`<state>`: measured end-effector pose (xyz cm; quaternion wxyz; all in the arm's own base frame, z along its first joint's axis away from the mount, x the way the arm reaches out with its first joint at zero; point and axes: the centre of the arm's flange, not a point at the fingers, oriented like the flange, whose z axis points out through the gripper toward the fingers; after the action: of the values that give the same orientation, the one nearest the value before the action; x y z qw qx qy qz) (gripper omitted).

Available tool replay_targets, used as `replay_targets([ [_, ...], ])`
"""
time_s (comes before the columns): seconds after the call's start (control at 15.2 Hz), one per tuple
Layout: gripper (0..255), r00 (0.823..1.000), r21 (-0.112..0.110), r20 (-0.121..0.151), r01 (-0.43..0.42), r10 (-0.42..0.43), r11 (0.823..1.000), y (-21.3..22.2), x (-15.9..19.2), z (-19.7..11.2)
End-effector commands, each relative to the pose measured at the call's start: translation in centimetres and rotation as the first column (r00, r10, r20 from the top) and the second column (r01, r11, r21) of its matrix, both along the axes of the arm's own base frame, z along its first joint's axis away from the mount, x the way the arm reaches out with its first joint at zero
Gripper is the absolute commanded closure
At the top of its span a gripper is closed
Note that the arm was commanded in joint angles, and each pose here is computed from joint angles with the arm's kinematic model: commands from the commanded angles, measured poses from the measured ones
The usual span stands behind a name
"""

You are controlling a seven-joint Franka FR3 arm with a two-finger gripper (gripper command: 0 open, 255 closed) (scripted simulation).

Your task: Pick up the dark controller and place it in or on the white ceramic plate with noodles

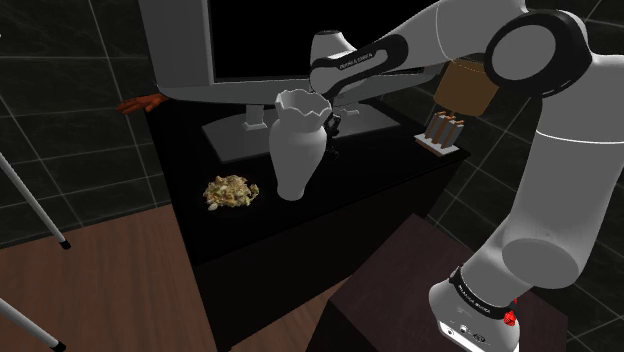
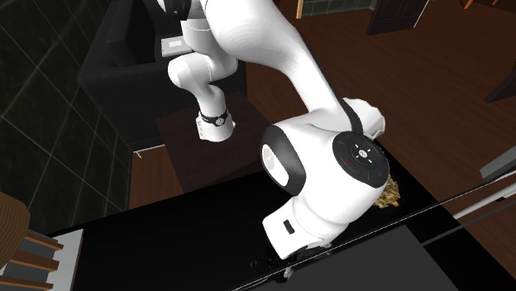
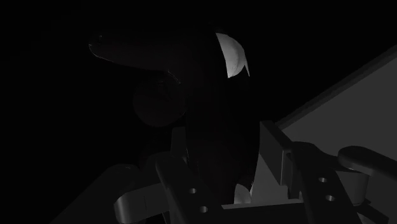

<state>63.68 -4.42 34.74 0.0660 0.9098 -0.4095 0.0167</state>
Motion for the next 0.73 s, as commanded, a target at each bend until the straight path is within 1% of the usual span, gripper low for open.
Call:
replay_targets([
  [0.0, 255, 1.0, 0.0, 0.0, 0.0, 0.0, 1.0, 0.0, -0.1, 1.0],
  [0.66, 255, 1.0, 0.0, 0.0, 0.0, 0.0, 1.0, 0.0, -0.1, 6.3],
])
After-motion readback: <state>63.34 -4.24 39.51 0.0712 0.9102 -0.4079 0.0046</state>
